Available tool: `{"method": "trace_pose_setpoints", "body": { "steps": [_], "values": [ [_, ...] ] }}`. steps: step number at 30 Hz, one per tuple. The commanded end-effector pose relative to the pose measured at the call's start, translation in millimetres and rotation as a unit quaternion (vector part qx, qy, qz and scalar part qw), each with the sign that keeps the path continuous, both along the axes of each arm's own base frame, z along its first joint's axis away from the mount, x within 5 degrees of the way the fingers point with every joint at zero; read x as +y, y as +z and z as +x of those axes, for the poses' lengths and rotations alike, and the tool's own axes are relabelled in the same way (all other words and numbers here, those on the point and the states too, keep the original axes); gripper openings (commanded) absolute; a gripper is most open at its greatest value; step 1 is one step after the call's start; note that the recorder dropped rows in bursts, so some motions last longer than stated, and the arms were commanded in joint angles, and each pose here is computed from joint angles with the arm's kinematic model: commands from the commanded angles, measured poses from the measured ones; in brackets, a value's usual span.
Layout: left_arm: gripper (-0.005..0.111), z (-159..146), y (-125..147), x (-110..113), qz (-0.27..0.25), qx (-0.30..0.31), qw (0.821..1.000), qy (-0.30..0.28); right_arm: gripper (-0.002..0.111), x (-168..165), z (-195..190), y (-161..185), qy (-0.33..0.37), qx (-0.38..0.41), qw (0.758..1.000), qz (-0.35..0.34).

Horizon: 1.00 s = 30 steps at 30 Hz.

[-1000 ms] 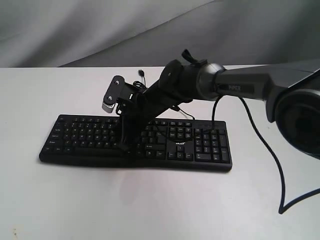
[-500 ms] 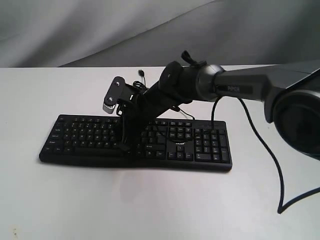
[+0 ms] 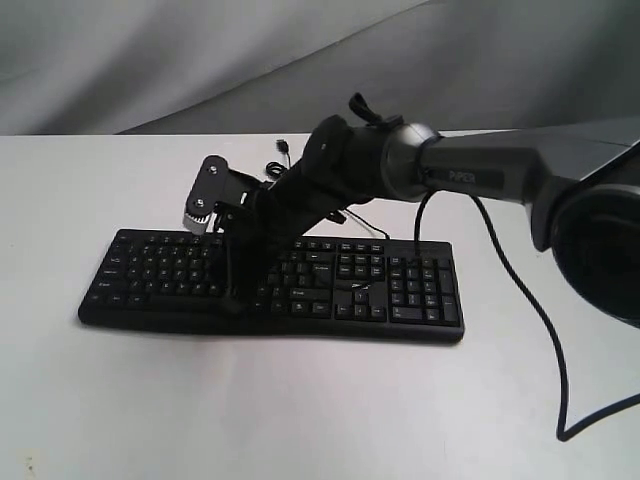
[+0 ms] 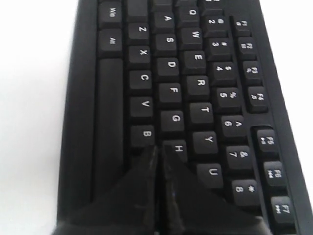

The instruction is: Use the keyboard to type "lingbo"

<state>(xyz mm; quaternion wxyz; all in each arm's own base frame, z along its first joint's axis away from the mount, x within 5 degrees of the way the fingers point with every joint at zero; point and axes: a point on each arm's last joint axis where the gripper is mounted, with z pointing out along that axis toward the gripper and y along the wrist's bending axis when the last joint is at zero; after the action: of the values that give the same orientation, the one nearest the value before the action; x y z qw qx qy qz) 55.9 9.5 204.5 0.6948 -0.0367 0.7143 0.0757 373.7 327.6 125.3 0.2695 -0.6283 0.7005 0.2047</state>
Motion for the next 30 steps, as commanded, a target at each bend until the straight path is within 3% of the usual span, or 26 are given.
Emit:
{"method": "trace_pose_setpoints", "body": {
  "steps": [1,30],
  "values": [
    [0.001,-0.1,-0.8,-0.5,0.000,-0.003,1.000,-0.004,0.000,7.5,-6.8,2.1,0.011,0.001,1.000,0.003],
    [0.001,-0.1,-0.8,-0.5,0.000,-0.003,1.000,-0.004,0.000,10.4,-5.5,-19.4,0.005,-0.001,1.000,-0.005]
  ]
}}
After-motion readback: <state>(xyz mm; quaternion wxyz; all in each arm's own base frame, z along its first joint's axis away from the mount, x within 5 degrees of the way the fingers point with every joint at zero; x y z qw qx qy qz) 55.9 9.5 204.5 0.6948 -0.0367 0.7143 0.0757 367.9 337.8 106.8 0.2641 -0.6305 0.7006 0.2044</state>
